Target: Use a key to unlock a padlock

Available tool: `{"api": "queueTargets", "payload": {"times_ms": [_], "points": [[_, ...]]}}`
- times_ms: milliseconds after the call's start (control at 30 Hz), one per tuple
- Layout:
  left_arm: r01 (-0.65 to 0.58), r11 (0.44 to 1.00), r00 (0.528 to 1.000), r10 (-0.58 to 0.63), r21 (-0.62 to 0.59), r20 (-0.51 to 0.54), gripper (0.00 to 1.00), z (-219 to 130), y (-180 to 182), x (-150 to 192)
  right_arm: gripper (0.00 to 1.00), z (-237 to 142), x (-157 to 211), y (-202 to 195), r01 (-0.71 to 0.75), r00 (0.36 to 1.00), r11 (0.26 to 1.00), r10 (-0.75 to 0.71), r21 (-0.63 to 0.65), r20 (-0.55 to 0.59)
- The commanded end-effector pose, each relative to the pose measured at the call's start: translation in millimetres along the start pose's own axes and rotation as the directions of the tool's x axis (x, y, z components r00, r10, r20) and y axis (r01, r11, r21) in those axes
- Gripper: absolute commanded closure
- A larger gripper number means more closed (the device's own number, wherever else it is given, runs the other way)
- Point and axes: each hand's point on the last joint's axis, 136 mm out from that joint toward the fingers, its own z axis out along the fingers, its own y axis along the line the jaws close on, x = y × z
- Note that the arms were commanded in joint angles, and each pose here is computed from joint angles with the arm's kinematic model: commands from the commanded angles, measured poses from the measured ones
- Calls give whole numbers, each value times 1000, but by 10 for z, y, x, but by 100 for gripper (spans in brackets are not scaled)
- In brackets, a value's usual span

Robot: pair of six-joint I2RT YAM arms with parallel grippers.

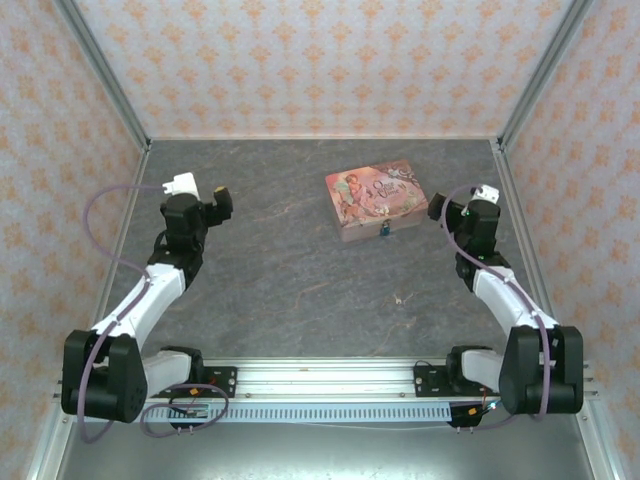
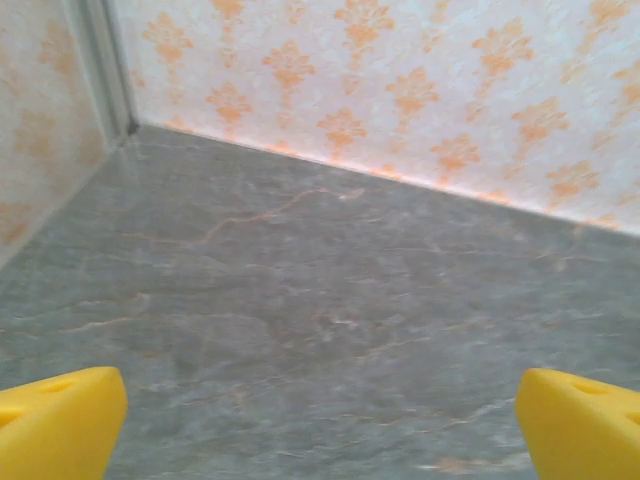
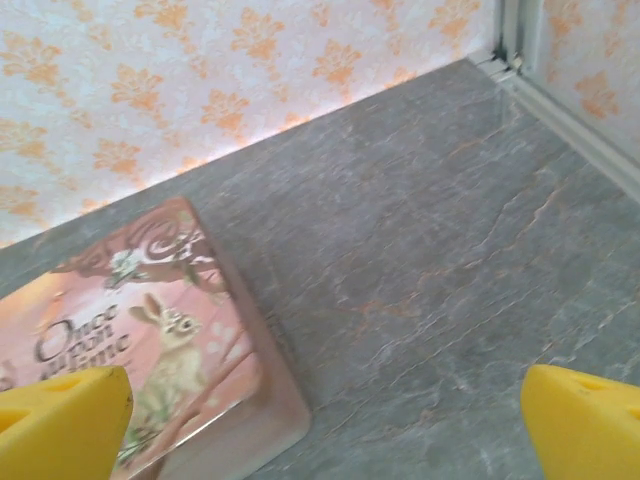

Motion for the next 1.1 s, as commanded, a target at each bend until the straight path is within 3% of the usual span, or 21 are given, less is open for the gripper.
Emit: {"api": "queueTargets", "payload": {"times_ms": [0,267,533,700,1067], "points": [[61,997,977,-52,38,-206,0,-78,-228,308,1,-75,282,75,-64,982,998,58,-27,-178],[228,947,925,-138,226,-355,0,-16,-1117,417,1,176,303,435,-223,933,954,150,-198,-328],[273,918,878,-116,289,-464,0,71,-1646,643,1,774,336,480,-239,903,952,146,-189,-405],[286,912,875,-123,295,-468,0,58,-1719,698,2,938,442,657,-298,860,922,146,-249,-489],[232,933,895,-94,275,-435,0,-19,-1597,624,11,645,891,1085,-286,813,895,38,-343,-580]]}}
